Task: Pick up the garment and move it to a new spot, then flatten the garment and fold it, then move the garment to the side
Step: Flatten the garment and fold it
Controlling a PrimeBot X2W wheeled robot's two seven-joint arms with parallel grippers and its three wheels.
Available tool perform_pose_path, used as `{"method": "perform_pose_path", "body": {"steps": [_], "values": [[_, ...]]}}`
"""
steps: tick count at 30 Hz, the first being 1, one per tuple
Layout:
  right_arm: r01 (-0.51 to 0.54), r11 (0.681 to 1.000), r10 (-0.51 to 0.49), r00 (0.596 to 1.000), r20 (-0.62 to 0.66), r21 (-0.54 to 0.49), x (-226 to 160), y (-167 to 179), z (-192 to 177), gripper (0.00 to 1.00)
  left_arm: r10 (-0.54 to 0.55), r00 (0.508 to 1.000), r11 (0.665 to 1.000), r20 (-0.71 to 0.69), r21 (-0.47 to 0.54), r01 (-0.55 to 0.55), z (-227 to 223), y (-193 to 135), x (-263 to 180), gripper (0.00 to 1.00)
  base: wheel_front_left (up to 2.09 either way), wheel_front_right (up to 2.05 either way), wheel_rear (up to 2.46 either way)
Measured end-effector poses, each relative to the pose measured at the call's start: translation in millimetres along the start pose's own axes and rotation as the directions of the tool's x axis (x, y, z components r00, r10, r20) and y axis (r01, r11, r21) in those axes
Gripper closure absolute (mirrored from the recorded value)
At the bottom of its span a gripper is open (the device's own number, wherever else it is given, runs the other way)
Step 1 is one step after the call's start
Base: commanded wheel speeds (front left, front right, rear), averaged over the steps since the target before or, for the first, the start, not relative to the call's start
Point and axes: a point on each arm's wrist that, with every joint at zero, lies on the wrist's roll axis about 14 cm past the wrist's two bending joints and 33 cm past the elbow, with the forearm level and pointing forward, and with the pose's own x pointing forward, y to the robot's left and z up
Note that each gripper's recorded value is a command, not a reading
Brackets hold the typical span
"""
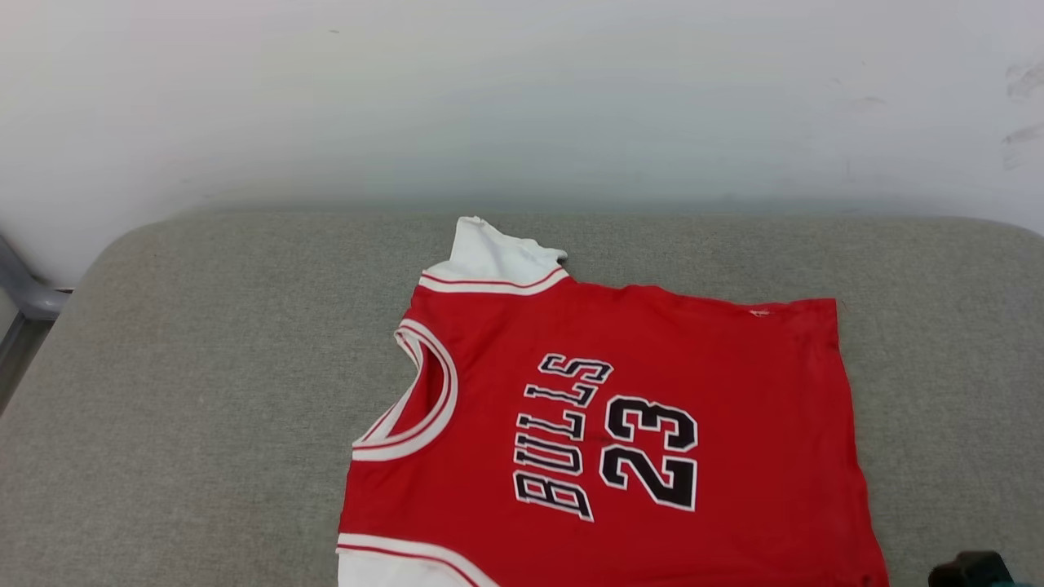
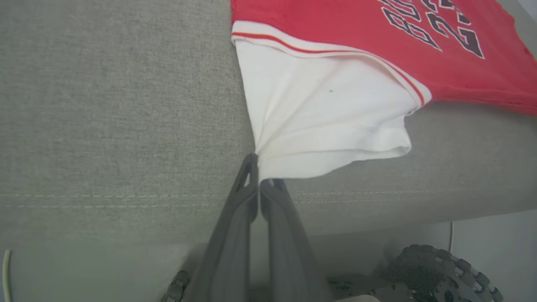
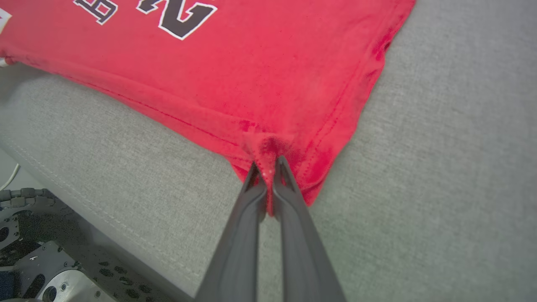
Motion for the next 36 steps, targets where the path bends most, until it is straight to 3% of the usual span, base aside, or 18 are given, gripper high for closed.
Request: {"method": "perform_pose_path", "body": {"steps": [7, 15, 27, 36], "values": [[0.014, 1.0, -0.014, 1.0, -0.018, 0.023, -11.0, 1.4, -6.2, 1.0, -0.028, 0.999, 1.0, -0.031, -0.001, 0.028, -6.0, -5.6, -4.0, 1.0, 0.0, 0.0, 0.0], [0.031, 0.999, -0.032, 0.999, 0.022, 0.034, -8.1, -0.2, 11.8, 1.0, -0.09, 0.991, 0.99, 0.103, 0.117, 0.078, 39.9, -13.8, 20.5, 1.0, 0.0, 0.0, 0.0], [0.066, 0.994, -0.073, 0.994, 0.086, 0.089, 10.7, -18.1, 47.8, 1.0, -0.219, 0.95, 0.944, 0.221, 0.294, 0.149, 133.8, -36.9, 95.0, 1.0, 0.0, 0.0, 0.0], [0.079, 0.989, -0.088, 0.994, 0.069, 0.127, 38.5, -30.4, 52.5, 1.0, -0.242, 0.953, 0.925, 0.181, 0.339, 0.17, 151.0, -39.1, 153.9, 1.0, 0.0, 0.0, 0.0]]}}
